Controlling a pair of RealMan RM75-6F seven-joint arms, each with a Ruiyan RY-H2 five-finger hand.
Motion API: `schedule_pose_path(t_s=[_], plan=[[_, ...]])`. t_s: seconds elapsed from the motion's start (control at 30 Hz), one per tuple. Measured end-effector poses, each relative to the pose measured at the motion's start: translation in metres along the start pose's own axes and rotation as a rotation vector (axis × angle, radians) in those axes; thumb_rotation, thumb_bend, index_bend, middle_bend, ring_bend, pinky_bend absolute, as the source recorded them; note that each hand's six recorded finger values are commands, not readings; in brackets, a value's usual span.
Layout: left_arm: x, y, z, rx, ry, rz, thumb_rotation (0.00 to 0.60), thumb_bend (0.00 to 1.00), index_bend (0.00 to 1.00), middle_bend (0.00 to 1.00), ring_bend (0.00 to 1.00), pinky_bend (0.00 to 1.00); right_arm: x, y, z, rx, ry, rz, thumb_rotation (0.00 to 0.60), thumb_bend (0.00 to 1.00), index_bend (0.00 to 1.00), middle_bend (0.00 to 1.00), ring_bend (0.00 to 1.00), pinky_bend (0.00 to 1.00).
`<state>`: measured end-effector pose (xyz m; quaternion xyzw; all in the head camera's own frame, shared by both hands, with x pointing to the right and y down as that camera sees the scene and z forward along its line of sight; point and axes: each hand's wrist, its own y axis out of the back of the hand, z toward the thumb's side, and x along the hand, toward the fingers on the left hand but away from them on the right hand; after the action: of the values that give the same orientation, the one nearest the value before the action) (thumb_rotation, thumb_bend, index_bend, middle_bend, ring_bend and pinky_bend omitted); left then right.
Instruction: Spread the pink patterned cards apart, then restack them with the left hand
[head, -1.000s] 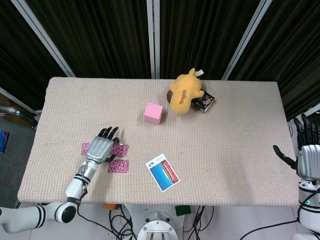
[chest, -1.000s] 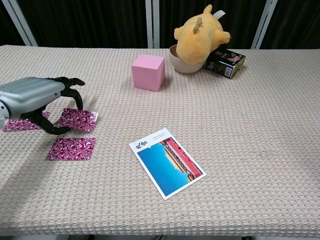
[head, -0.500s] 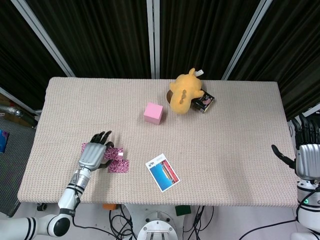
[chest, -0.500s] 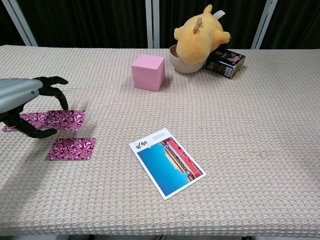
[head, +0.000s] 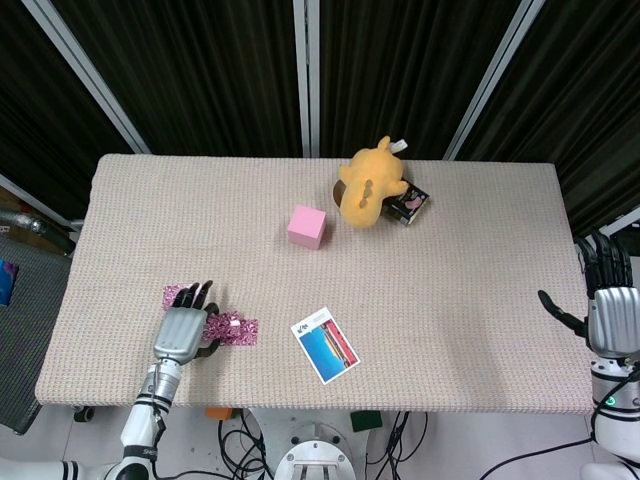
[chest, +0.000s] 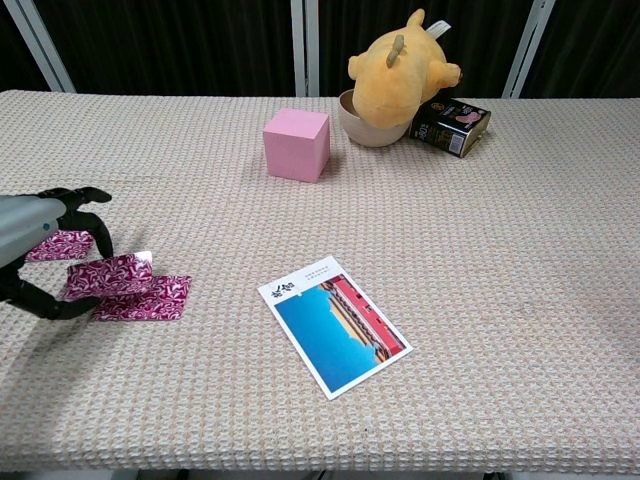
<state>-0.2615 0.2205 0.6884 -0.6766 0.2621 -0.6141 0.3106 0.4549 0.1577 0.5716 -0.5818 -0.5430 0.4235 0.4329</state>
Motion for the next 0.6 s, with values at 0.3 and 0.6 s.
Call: schedule_pose_path(t_s=[0.3, 0.6], plan=[[-0.003, -0.003, 0.021, -0.006, -0.045, -0.007, 0.474, 0.25, 0.37, 0.0, 0.0, 0.1, 0.006, 0.003, -0.004, -0.008, -0.006, -0.005, 0.6, 0.45, 0.0, 0.0, 0.0, 0.0], [0.006, -0.007, 0.027, 0.091, -0.09, -0.002, 0.478, 0.25, 0.38, 0.0, 0.0, 0.1, 0.008, 0.007, -0.007, -0.002, -0.013, -0.011, 0.6, 0.45, 0.0, 0.0, 0.0, 0.0]])
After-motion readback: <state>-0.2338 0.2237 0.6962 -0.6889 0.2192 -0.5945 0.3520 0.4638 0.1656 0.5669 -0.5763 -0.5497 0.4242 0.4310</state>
